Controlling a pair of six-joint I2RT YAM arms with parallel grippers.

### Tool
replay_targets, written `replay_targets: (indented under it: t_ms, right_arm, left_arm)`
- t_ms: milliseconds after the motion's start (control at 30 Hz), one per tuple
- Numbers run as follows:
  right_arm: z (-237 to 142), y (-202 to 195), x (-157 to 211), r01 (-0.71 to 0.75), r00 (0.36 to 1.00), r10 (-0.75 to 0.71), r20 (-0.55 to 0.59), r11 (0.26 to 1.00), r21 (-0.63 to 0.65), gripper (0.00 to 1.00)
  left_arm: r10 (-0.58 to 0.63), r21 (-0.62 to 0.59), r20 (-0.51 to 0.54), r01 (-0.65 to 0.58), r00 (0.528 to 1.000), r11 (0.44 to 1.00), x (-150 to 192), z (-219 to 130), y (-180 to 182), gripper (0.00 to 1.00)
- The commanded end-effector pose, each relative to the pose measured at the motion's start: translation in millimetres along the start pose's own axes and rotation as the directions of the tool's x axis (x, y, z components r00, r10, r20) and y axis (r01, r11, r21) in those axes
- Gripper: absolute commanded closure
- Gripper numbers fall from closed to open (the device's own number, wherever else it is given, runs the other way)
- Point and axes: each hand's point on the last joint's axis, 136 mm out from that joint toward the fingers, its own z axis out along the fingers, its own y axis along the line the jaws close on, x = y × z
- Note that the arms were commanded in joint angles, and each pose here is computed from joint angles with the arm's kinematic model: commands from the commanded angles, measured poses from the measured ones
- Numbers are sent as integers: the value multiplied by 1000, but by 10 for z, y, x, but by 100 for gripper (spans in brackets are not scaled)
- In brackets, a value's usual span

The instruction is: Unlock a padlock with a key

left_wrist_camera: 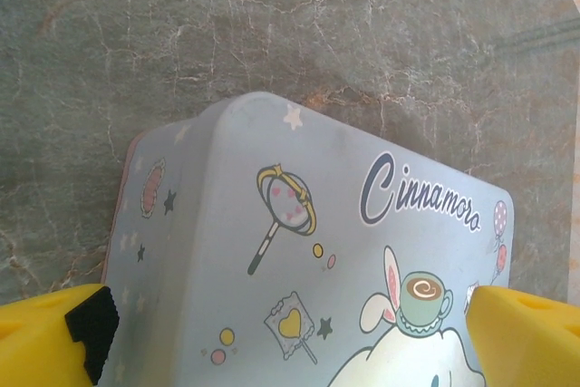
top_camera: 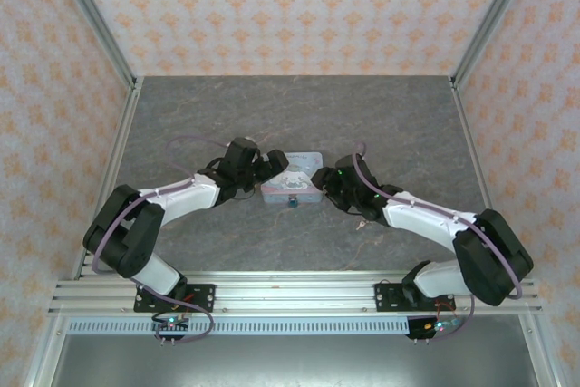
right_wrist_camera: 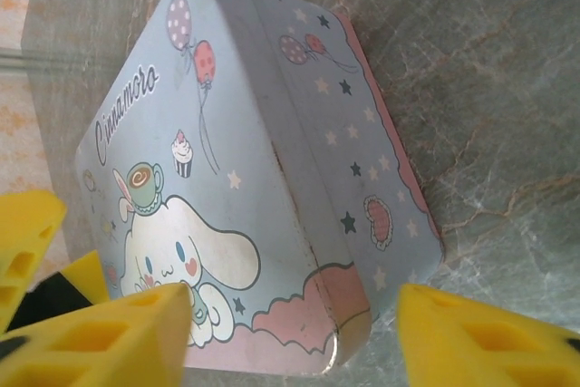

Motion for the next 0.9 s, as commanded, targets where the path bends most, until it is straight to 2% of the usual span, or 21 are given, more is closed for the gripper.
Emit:
replay_targets:
  t_ms: [0,67,200,367,467,533,633,800,867]
  right_arm:
    - [-239,50,-166,33,998,-33,60,999,2,20]
    - [-420,1,-279,65,992,-68,109,997,36,0]
    - [-736,-13,-527,134,969,-151,197,986,94,1]
    - [-889,8,-623,188,961,-200,191,979,78,1]
    - [-835,-164,-552,115,985,-127,115,987,112,19]
    - [-771,-302,-442,61,996,-70,54,985,162,30]
    - [-705,-466,-295,-27,1000,27,3,979,201,40]
    - [-824,-792,-267,-224,972,200,120,942,249,54]
    - [-859,-940,-243,-308,947,272,168,918,249,56]
  left_arm:
    - [0,-25,67,2,998,1000,-227,-75,31,0]
    - [-5,-19,88,7,996,1000,-313,-154,52,0]
    - [28,-3,122,-28,992,1000,-427,-347,-20,0]
    - [42,-21,130,-40,991,999,-477,-558,-87,0]
    - [27,-53,95,-22,995,998,-434,-614,-68,0]
    - [-29,-34,88,32,996,999,-387,-621,-54,0]
    - [-104,8,84,103,991,995,-333,-633,-73,0]
    - [-118,-6,81,119,990,993,-269,-669,-100,0]
    - [-114,0,79,115,990,993,-251,-666,-132,0]
